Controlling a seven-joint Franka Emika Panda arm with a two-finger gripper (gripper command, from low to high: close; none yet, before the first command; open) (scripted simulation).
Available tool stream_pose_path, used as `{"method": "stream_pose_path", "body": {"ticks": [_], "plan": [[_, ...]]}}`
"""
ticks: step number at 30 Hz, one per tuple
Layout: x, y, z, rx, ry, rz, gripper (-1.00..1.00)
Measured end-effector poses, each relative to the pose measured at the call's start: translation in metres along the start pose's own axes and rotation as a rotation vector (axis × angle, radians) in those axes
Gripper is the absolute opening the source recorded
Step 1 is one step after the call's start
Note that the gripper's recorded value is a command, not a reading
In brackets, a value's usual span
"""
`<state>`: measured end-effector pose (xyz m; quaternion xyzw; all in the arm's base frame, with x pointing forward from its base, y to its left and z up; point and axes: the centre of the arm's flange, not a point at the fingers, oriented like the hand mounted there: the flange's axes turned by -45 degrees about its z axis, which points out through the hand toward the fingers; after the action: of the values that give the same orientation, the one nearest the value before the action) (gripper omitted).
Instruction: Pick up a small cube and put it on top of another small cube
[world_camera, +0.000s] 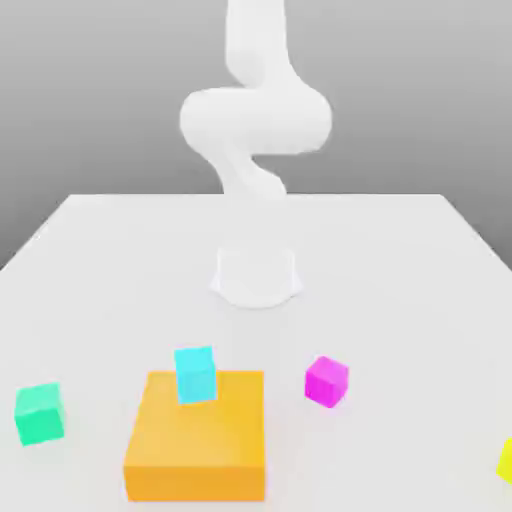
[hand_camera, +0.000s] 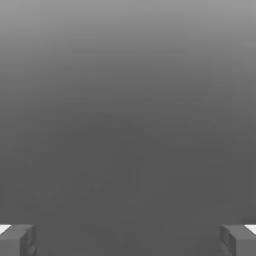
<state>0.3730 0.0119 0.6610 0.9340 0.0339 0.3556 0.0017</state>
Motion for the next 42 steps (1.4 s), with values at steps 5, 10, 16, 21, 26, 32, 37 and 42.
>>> {"method": "stream_pose_path", "body": {"ticks": [5,10,16,21,26,32,37,42], "plan": [[-0.053,-0.033,0.118,0.064,-0.169,-0.193,0.00],[-0.137,-0.067,0.210,0.141,-0.335,-0.395,0.00],[-0.284,-0.100,0.283,0.269,-0.558,-0.679,0.00],[-0.375,-0.111,0.323,0.336,-0.663,-0.816,0.00],[-0.404,-0.112,0.349,0.341,-0.668,-0.822,-1.00],[-0.407,-0.112,0.351,0.341,-0.669,-0.822,-1.00],[-0.387,-0.112,0.332,0.340,-0.668,-0.822,-1.00],[-0.361,-0.105,0.306,0.330,-0.672,-0.797,-1.00]]}}
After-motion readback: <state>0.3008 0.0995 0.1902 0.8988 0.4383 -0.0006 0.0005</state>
